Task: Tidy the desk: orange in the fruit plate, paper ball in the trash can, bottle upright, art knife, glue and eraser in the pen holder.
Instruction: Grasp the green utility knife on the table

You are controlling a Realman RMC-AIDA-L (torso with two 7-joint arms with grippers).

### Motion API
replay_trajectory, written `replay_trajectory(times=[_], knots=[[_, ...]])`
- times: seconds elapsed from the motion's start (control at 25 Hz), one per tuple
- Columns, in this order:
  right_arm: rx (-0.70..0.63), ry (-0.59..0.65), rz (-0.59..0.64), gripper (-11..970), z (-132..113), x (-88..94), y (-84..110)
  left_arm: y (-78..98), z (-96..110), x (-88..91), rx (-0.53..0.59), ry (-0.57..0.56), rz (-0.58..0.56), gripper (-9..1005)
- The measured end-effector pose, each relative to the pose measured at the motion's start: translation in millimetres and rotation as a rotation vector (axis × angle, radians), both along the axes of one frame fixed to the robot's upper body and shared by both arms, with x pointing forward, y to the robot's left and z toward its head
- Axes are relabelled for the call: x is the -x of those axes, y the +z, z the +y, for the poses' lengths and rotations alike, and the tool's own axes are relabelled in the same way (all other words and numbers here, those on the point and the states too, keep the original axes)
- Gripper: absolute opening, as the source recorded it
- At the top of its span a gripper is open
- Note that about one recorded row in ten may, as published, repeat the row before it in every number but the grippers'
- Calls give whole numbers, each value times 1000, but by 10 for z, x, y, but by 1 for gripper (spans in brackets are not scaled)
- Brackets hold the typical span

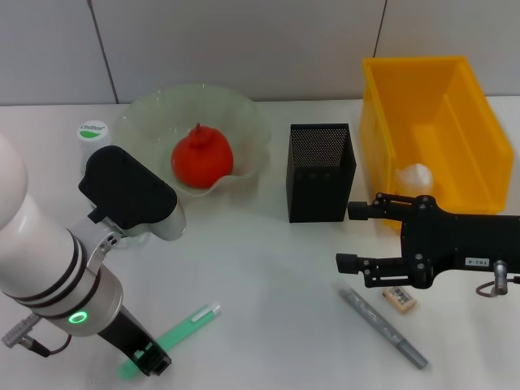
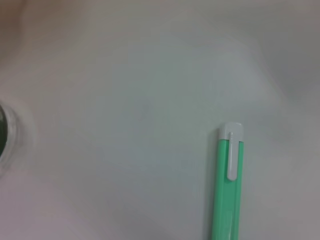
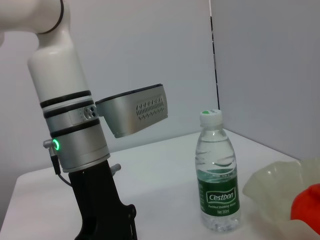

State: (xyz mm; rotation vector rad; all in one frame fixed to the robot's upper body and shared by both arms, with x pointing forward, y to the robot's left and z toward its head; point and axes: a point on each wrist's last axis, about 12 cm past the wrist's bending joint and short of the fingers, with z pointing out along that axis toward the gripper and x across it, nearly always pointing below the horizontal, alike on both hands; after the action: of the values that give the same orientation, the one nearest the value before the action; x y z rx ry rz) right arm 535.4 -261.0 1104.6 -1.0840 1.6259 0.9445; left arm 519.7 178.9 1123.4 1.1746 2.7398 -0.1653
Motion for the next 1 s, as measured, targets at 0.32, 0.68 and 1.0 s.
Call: replay_trajectory(times=[0.32, 0.68, 1.0], knots=[[-5, 0, 1, 824, -5, 5, 2, -22, -20, 8, -11, -4, 9, 364], [-5, -3, 3, 824, -15, 12, -4, -21, -53, 7, -15, -9, 9, 322], [-6, -5, 5, 824, -21, 20, -9, 47, -60, 9, -6, -8, -11, 189]])
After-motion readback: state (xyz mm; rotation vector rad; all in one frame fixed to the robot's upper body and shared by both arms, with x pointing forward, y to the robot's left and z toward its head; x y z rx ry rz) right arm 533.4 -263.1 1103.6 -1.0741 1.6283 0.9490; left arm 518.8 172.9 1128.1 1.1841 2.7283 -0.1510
